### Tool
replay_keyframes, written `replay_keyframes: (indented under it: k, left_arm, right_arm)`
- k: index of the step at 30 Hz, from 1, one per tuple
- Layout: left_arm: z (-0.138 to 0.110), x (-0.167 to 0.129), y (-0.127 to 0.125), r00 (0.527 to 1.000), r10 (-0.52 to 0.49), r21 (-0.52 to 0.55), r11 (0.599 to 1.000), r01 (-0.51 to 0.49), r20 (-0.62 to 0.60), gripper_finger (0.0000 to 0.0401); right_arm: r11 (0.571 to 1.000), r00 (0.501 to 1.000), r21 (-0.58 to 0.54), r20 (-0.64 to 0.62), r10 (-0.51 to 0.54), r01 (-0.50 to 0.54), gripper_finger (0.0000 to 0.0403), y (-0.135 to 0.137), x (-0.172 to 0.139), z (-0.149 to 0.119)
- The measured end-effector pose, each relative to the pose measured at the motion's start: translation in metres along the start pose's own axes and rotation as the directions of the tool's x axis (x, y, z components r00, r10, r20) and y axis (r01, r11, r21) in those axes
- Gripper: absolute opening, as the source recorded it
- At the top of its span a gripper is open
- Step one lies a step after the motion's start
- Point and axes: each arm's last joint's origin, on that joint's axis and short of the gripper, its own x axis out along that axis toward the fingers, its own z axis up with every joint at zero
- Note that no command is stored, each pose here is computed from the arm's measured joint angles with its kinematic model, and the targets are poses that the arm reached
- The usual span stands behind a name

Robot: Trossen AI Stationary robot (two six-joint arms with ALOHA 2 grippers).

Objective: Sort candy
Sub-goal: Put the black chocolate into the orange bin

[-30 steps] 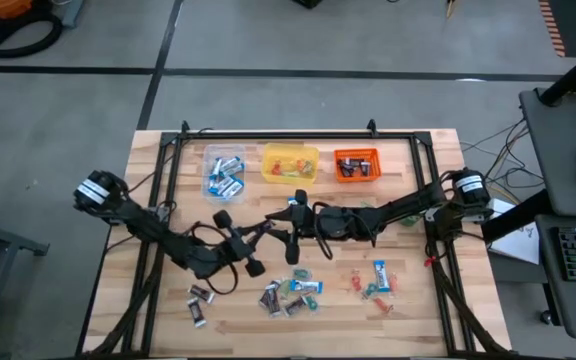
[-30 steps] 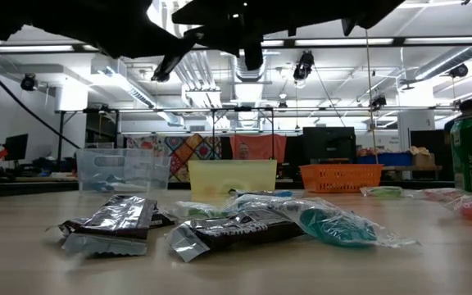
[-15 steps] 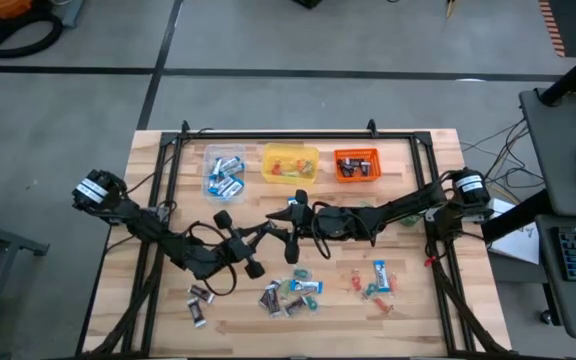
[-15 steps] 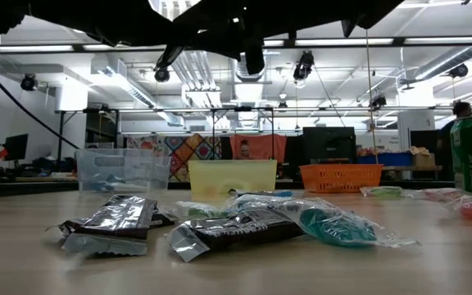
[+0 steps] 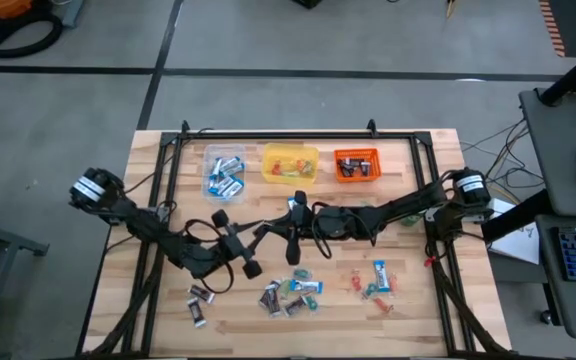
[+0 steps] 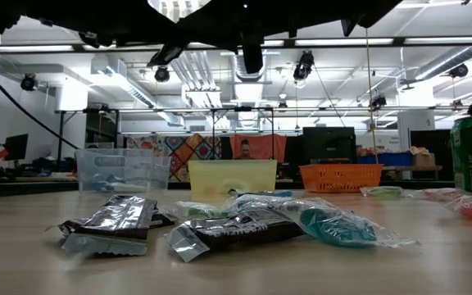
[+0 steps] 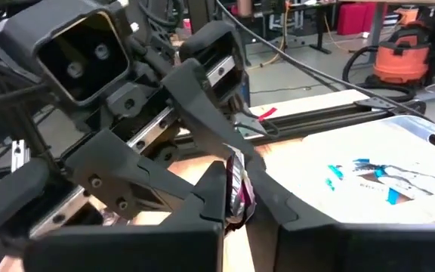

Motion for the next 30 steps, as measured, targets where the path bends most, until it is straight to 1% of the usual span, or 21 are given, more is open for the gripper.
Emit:
replay_keyframes:
  k: [2, 6, 9, 10, 11, 12, 13, 14, 15, 16, 18, 20, 21, 22, 24, 26, 30]
  left_arm:
    - [-0.001, -0.002, 0.003, 1.000, -0.002, -0.024, 1.000, 0.002, 0.001, 0.0134]
    - [-0.005, -0.005, 0.008, 1.000, -0.005, -0.085, 0.996, 0.005, -0.001, 0.0151]
    - [-0.012, -0.007, 0.011, 1.000, -0.005, -0.109, 0.994, 0.003, -0.011, 0.0155]
    - [-0.013, -0.008, 0.013, 1.000, -0.005, -0.131, 0.991, 0.004, -0.010, 0.0155]
    - [-0.015, -0.009, 0.015, 1.000, -0.005, -0.153, 0.988, 0.003, -0.012, 0.0155]
    - [-0.016, -0.010, 0.017, 1.000, -0.006, -0.175, 0.985, 0.004, -0.014, 0.0155]
    - [-0.018, -0.011, 0.019, 1.000, -0.009, -0.198, 0.980, 0.006, -0.015, 0.0155]
    - [-0.019, -0.012, 0.021, 1.000, -0.014, -0.223, 0.975, 0.010, -0.015, 0.0155]
    - [-0.019, -0.013, 0.023, 1.000, -0.025, -0.248, 0.969, 0.022, -0.010, 0.0155]
    - [-0.019, -0.015, 0.025, 0.999, -0.038, -0.267, 0.963, 0.036, -0.004, 0.0155]
    - [-0.019, -0.017, 0.029, 0.998, -0.060, -0.296, 0.954, 0.058, 0.004, 0.0155]
    - [-0.018, -0.018, 0.033, 0.998, -0.062, -0.312, 0.948, 0.062, 0.008, 0.0155]
    - [-0.019, -0.019, 0.034, 0.998, -0.062, -0.315, 0.947, 0.061, 0.009, 0.0155]
    - [-0.019, -0.020, 0.035, 0.998, -0.062, -0.316, 0.947, 0.061, 0.010, 0.0155]
    - [-0.019, -0.020, 0.037, 0.998, -0.062, -0.312, 0.948, 0.061, 0.008, 0.0155]
    - [-0.019, -0.021, 0.037, 0.998, -0.063, -0.309, 0.949, 0.062, 0.006, 0.0155]
    - [-0.020, -0.021, 0.037, 0.998, -0.065, -0.315, 0.947, 0.063, 0.002, 0.0155]
  right_arm:
    - [1.000, 1.000, -0.002, -0.017, -0.012, 0.012, 0.0014, -0.003, -0.002, 0.002]
    - [0.995, 0.992, -0.019, -0.076, -0.099, 0.098, 0.0014, -0.018, -0.004, 0.003]
    - [0.973, 0.966, -0.057, -0.125, -0.228, 0.223, 0.0013, -0.035, -0.008, 0.006]
    - [0.952, 0.939, -0.085, -0.159, -0.303, 0.293, 0.0013, -0.044, -0.012, 0.007]
    - [0.916, 0.894, -0.120, -0.199, -0.401, 0.383, 0.0013, -0.054, -0.016, 0.006]
    - [0.858, 0.824, -0.156, -0.238, -0.514, 0.490, 0.0013, -0.068, -0.022, 0.005]
    - [0.777, 0.728, -0.196, -0.272, -0.629, 0.598, 0.0013, -0.081, -0.030, 0.002]
    - [0.685, 0.622, -0.225, -0.294, -0.725, 0.693, 0.0013, -0.094, -0.040, 0.001]
    - [0.592, 0.513, -0.246, -0.319, -0.797, 0.767, 0.0013, -0.108, -0.051, 0.000]
    - [0.515, 0.418, -0.249, -0.354, -0.837, 0.820, 0.0013, -0.121, -0.063, -0.001]
    - [0.385, 0.255, -0.225, -0.451, -0.856, 0.895, 0.0013, -0.145, -0.084, -0.006]
    - [0.276, 0.116, -0.238, -0.526, -0.843, 0.931, 0.0014, -0.164, -0.100, -0.015]
    - [0.235, 0.064, -0.255, -0.540, -0.840, 0.938, 0.0017, -0.173, -0.104, -0.021]
    - [0.209, 0.039, -0.253, -0.545, -0.837, 0.945, 0.0021, -0.179, -0.107, -0.025]
    - [0.192, 0.019, -0.246, -0.570, -0.822, 0.950, 0.0032, -0.190, -0.110, -0.031]
    - [0.202, 0.019, -0.241, -0.598, -0.801, 0.949, 0.0045, -0.196, -0.111, -0.038]
    - [0.237, 0.053, -0.229, -0.602, -0.797, 0.944, 0.0079, -0.199, -0.107, -0.039]
